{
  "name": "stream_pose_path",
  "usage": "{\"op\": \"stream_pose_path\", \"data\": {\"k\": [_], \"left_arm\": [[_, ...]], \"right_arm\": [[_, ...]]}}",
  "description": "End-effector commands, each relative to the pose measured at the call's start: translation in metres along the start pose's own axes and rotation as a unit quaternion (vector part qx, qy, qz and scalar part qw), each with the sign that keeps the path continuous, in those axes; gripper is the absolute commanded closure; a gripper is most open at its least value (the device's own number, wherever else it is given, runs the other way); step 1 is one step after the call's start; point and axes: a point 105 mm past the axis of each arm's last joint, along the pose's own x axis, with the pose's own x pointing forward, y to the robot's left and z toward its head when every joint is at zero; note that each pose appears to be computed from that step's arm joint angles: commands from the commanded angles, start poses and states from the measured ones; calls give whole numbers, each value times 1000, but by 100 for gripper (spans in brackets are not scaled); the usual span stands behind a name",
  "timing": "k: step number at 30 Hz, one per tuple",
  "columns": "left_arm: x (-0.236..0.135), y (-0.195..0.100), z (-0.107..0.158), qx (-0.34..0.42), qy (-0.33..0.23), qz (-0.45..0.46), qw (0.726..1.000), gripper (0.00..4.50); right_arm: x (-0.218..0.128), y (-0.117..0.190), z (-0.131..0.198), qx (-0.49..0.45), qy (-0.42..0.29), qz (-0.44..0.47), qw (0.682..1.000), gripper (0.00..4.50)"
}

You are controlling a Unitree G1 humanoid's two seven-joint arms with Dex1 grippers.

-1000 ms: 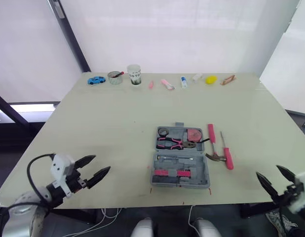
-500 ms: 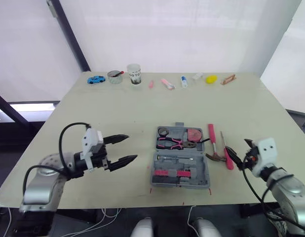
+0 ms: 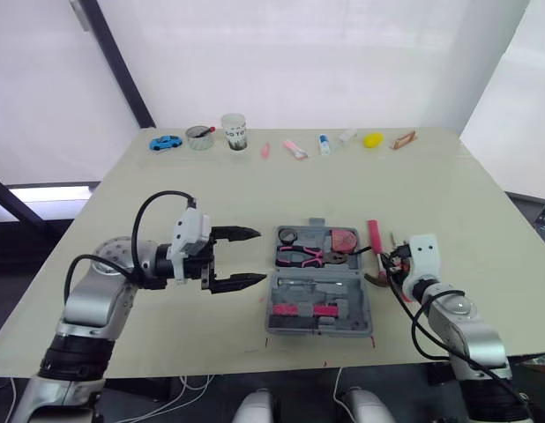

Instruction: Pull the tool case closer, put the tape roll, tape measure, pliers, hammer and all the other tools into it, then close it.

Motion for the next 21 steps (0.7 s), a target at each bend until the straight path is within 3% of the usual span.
{"op": "stream_pose_path", "data": {"k": [1,21], "left_arm": [[1,-2,9,19,0,-22,1000,0],[8,1,18,35,-3,-63,997,0]], "right_arm": [[4,-1,7,14,-8,-14,1000,232],[29,19,-34,70,89,-50,992,232]]}}
